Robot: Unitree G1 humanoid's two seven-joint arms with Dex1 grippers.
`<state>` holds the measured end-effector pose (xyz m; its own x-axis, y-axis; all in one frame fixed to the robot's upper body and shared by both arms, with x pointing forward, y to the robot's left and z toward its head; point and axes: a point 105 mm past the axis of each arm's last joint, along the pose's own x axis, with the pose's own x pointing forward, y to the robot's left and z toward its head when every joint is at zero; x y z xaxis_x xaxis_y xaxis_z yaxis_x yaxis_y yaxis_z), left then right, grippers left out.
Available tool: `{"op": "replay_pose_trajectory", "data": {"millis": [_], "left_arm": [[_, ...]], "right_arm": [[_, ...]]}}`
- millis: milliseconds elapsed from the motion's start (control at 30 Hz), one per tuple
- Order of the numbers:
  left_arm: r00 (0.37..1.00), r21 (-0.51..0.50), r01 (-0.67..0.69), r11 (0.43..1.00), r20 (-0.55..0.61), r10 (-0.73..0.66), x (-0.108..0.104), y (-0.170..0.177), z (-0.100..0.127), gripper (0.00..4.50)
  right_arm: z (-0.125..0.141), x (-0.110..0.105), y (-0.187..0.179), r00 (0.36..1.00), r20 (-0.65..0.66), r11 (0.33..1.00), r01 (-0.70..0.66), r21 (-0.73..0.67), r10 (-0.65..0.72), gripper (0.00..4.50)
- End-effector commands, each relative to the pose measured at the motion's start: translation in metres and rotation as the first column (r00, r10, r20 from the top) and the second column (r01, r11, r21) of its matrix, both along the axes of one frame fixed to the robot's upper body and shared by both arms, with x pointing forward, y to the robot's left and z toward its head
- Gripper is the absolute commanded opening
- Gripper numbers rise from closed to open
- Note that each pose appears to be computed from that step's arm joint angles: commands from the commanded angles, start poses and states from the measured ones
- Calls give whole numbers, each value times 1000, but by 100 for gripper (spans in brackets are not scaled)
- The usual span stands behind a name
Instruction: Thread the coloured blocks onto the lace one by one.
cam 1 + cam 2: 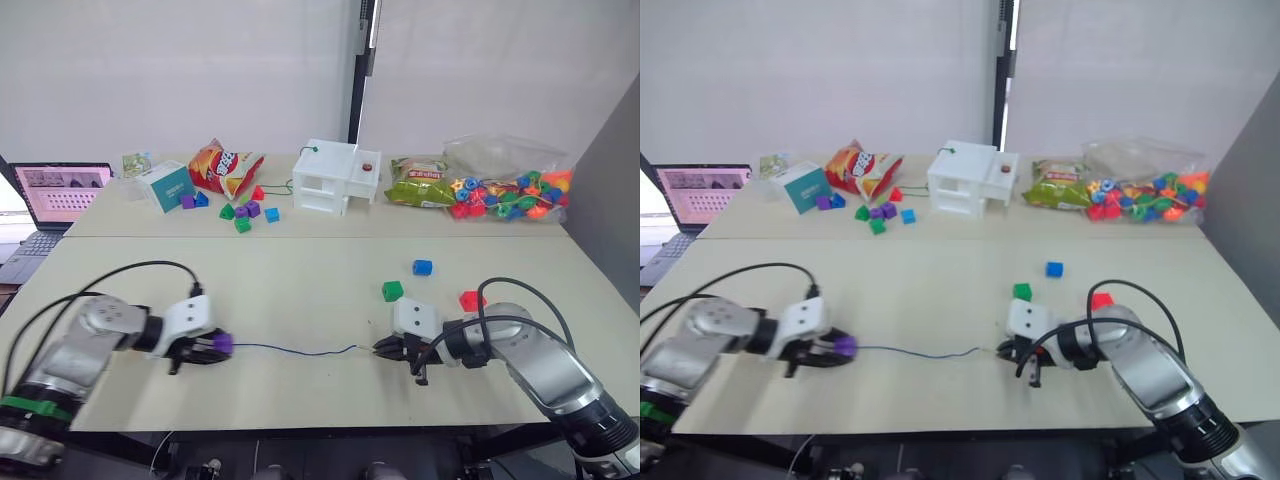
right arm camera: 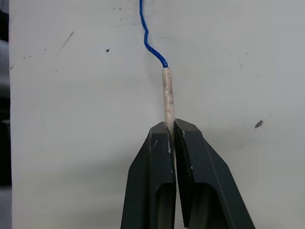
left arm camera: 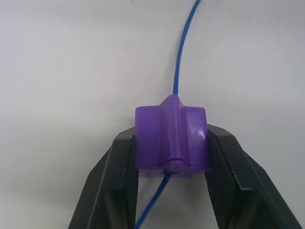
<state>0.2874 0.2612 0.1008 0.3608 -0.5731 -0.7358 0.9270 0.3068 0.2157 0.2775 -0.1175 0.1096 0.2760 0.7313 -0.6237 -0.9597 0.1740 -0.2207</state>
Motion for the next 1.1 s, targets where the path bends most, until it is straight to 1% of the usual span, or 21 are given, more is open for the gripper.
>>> {"op": "replay_pose_trajectory", "data": {"millis": [33,133,233,267,300,333,367,433,500,567,633,700,733,800,867,933,1000,1100], "left_arm": [[994,70,-101,992,-36,103,-6,32,-7,139],[990,123,-132,984,-34,137,-9,47,-7,139],[990,118,-137,984,-26,141,-8,47,-4,139],[993,92,-121,988,2,122,-5,40,0,139],[992,36,-125,991,25,124,1,30,6,139],[992,-14,-128,992,20,128,3,23,12,139],[992,-53,-122,991,-3,122,2,18,16,242],[993,-79,-116,990,-28,114,1,13,22,308],[993,-83,-117,990,13,118,7,9,31,373],[996,-162,-84,983,2,86,9,-9,50,440],[1000,-231,-29,973,-11,28,7,-31,62,440],[998,-283,40,958,-27,-50,1,-56,65,440],[992,-318,108,942,-34,-126,-5,-82,60,440],[974,-358,196,913,-37,-224,-16,-115,52,440],[963,-381,241,893,-22,-269,-20,-139,41,440],[953,-384,284,879,14,-302,-18,-165,28,440],[947,-393,314,864,66,-315,-9,-189,19,440],[938,-406,338,849,75,-337,-2,-207,9,440]], "right_arm": [[8,2,2,999,43,1000,-27,0,27,0],[7,4,2,999,44,1000,-27,-3,27,0],[7,5,2,999,45,1000,-27,-4,27,0],[7,5,3,999,45,1000,-28,-3,28,0],[7,5,4,998,46,1000,-29,-1,29,0],[8,5,5,998,47,1000,-31,1,31,0],[8,5,5,998,48,999,-32,2,32,0],[8,5,6,998,48,999,-33,1,33,0],[8,5,6,998,47,999,-34,2,34,0],[8,4,8,998,44,999,-34,-1,34,0],[7,3,11,999,40,999,-34,-3,34,0],[6,4,13,999,38,999,-33,-4,33,0],[6,3,15,999,37,999,-38,-6,38,0],[6,3,18,998,37,999,-46,-8,46,0],[7,3,22,998,37,998,-56,-8,56,0],[8,3,25,997,39,998,-66,-10,66,0],[9,2,29,995,41,996,-91,-11,91,0],[9,0,32,992,46,992,-120,-27,121,0]]}}
